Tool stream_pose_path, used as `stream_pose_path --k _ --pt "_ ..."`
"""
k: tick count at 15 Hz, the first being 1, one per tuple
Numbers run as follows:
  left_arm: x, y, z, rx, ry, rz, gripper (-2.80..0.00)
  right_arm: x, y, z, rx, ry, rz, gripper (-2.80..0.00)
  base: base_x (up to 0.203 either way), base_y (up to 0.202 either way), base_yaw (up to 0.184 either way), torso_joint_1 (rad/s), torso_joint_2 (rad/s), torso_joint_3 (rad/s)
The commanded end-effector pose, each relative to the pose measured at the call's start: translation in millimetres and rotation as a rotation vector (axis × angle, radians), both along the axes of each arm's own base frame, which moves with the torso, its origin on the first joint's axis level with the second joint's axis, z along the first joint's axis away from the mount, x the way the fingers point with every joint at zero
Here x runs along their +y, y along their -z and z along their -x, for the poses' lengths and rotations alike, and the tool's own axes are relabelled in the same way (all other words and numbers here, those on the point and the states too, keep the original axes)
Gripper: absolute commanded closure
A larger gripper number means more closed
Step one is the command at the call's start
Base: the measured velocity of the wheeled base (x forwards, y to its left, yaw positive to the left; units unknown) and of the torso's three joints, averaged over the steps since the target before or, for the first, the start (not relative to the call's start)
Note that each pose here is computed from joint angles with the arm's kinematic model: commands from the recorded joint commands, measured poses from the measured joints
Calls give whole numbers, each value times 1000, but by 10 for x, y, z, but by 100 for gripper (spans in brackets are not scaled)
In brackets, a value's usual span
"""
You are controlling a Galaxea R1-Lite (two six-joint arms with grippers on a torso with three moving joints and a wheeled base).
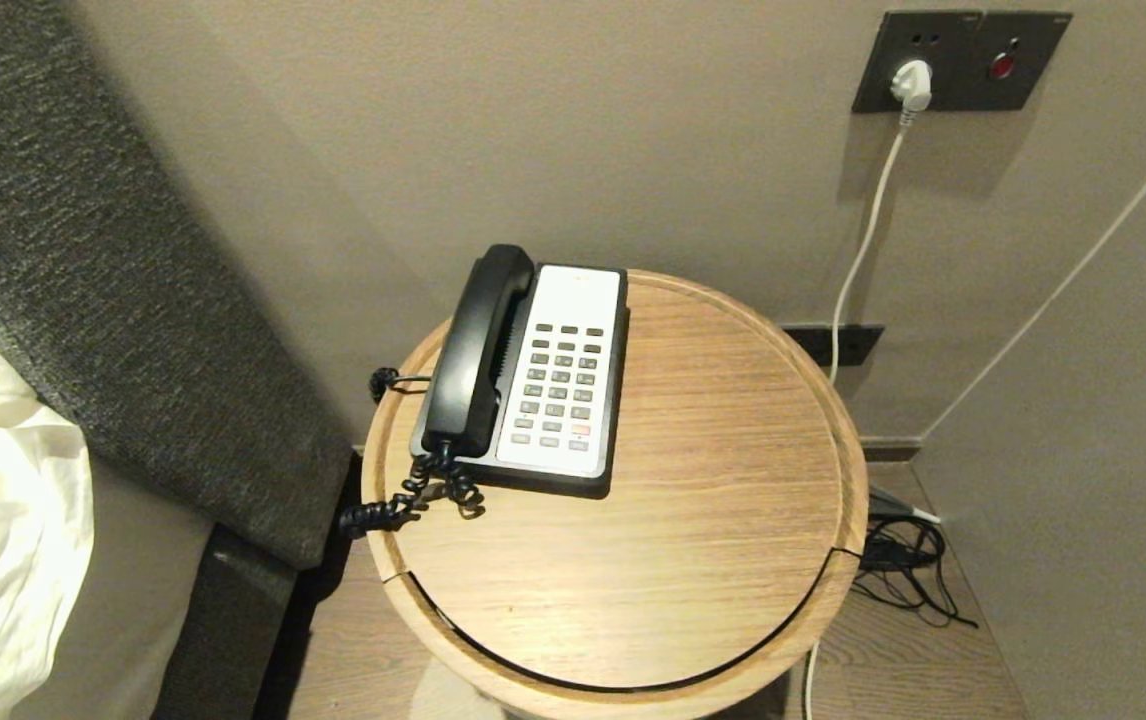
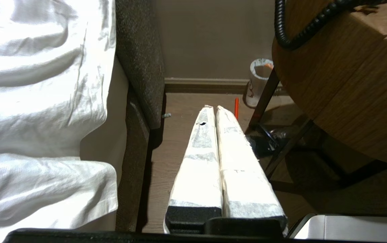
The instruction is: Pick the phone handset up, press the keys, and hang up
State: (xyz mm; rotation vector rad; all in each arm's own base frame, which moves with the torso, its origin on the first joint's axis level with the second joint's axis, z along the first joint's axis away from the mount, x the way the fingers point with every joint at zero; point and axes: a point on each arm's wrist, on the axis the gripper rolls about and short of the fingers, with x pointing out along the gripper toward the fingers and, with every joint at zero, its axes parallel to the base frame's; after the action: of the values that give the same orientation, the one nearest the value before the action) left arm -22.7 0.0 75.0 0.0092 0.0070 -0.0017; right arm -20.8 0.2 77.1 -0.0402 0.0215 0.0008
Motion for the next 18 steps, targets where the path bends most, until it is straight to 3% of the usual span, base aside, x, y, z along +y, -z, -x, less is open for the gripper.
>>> stream_pose_path --k 1,18 --pt "0 -1 0 -1 0 0 0 0 -1 -2 2 -1 3 0 0 0 0 2 4 215" --pt "0 -3 -1 -1 0 3 0 0 -1 -2 2 0 3 0 0 0 0 3 2 202"
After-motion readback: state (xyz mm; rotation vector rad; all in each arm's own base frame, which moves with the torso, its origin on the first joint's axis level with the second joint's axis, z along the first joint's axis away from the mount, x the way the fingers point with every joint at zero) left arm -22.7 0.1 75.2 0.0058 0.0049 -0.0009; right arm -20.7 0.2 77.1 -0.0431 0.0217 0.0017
